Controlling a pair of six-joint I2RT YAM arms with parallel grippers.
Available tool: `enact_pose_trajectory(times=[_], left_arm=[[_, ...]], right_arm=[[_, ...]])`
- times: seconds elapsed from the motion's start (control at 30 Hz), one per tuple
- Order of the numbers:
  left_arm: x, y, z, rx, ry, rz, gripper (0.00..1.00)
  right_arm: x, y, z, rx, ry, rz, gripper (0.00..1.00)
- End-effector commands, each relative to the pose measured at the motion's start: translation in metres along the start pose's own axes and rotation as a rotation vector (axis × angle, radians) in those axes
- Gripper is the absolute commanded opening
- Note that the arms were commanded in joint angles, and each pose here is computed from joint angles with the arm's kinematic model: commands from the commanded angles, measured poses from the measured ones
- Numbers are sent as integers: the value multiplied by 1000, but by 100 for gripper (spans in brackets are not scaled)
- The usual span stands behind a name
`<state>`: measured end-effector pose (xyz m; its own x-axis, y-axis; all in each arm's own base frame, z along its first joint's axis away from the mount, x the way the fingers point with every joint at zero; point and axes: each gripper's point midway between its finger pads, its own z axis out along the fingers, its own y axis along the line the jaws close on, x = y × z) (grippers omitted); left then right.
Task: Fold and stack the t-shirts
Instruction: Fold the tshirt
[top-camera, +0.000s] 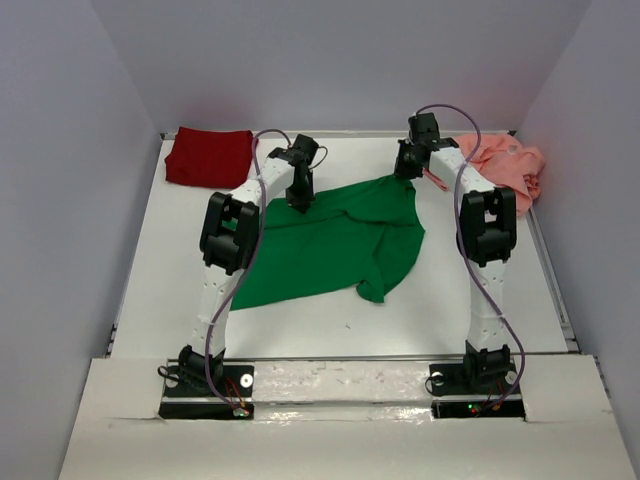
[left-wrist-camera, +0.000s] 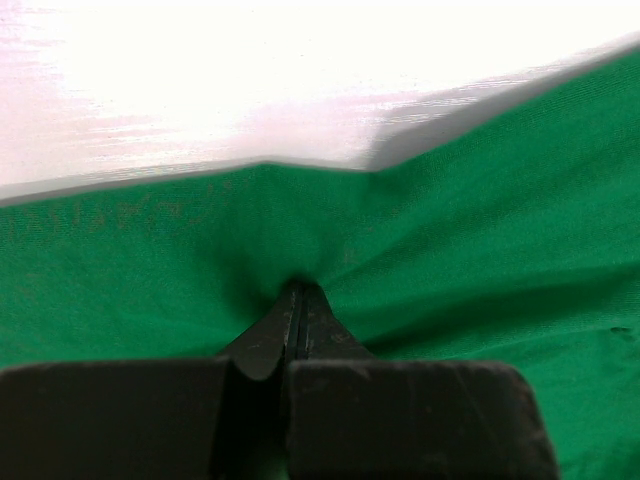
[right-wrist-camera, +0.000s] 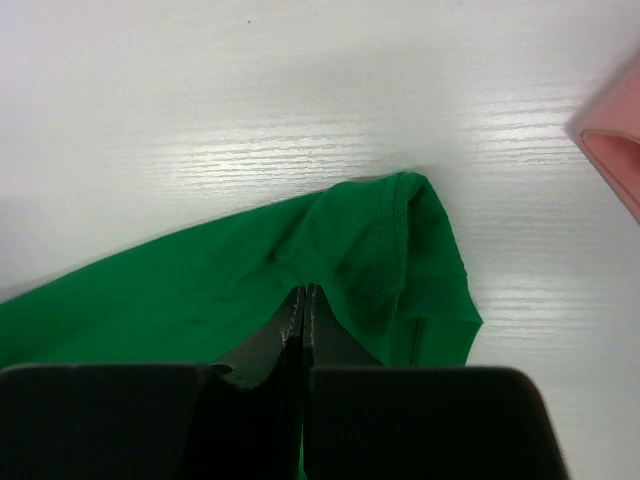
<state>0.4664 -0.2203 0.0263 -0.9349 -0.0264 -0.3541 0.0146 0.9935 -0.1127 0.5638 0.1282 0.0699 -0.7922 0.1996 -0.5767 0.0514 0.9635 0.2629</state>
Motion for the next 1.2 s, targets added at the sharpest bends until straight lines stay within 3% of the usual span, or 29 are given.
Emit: enact_pose_trajectory(times=[0.0,0.33,0.63,0.83,1.17], left_arm=[[8,16,-11,-53,20,11,0],[4,23,-21,-58,4,5,0],[2,23,-18,-53,6,-1,0],[3,23,-16,-50,9,-4,0],[5,25,-17,-51,7,-7,0]], right_arm=[[-10,4,-19,-25,-20,-10,0],[1,35,-15,-191,50,57,0],[32,138,-24,-522,184,54,0],[74,177,-11,-605,305,52,0],[104,180,11,-609,379,70,0]])
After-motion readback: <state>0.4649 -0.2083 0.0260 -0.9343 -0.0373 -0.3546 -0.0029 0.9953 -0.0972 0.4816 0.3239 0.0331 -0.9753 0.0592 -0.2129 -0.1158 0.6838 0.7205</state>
